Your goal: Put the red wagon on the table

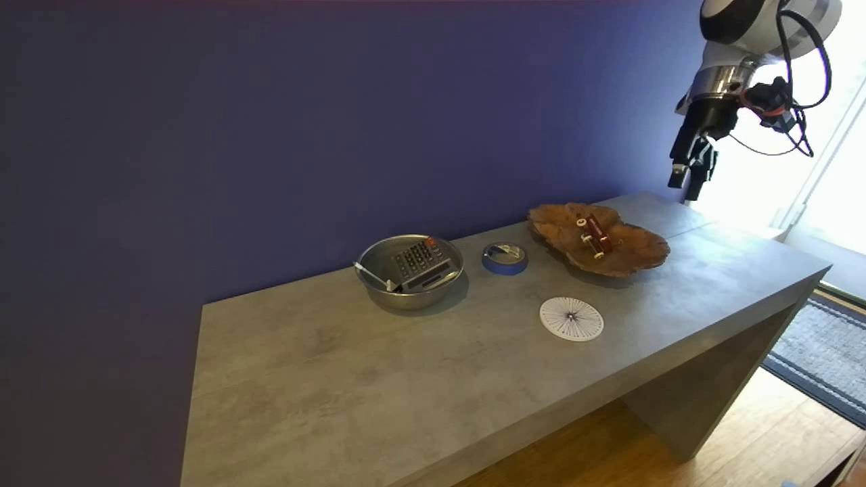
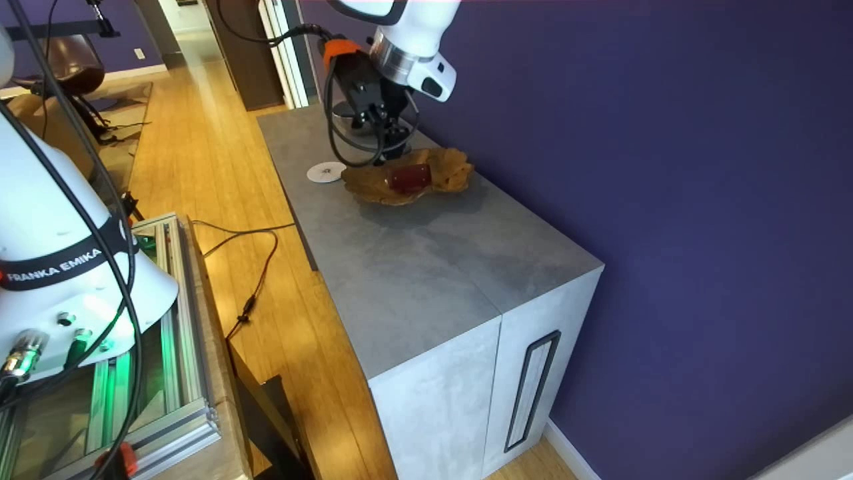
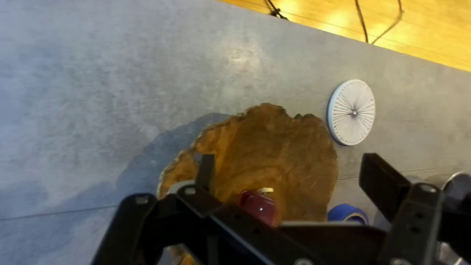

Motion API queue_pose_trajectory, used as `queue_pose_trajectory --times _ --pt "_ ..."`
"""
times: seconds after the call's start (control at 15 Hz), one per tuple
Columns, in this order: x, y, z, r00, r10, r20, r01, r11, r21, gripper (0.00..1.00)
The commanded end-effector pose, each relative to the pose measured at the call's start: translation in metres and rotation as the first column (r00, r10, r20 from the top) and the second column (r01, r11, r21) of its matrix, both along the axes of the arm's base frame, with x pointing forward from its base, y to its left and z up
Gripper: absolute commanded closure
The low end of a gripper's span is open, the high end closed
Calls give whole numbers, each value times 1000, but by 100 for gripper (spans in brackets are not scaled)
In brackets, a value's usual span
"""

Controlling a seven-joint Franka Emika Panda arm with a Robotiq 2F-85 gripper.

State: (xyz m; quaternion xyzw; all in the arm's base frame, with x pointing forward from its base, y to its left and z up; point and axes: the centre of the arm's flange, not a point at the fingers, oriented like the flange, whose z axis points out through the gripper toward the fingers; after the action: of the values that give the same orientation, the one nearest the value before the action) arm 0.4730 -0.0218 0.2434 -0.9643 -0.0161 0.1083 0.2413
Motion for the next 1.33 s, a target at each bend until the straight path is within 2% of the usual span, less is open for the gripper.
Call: queue_pose_trajectory --times 0.0,0.07,0.27,0.33,0.47,0.6,0.73,0.93,1.0,1.07,1.2,1.27 --pt "-15 44 -7 993 -112 39 105 982 156 0" --pt "-6 25 -7 998 -69 -2 69 994 89 0" --pt "-7 42 -8 996 -92 6 91 987 134 0" --pt "-1 42 -13 980 -195 43 188 974 130 0" --pt "11 45 -26 949 -302 93 283 944 169 0" --pt "19 46 -39 902 -409 141 383 906 180 0" --pt "25 45 -51 857 -481 185 455 874 170 0" --pt "35 46 -66 807 -543 232 518 839 163 0" --pt "37 46 -69 800 -552 236 528 834 159 3" --pt "40 48 -73 797 -554 241 532 832 154 12" --pt "44 50 -80 800 -550 242 533 835 137 23" --pt "46 50 -85 803 -546 239 532 837 128 33"
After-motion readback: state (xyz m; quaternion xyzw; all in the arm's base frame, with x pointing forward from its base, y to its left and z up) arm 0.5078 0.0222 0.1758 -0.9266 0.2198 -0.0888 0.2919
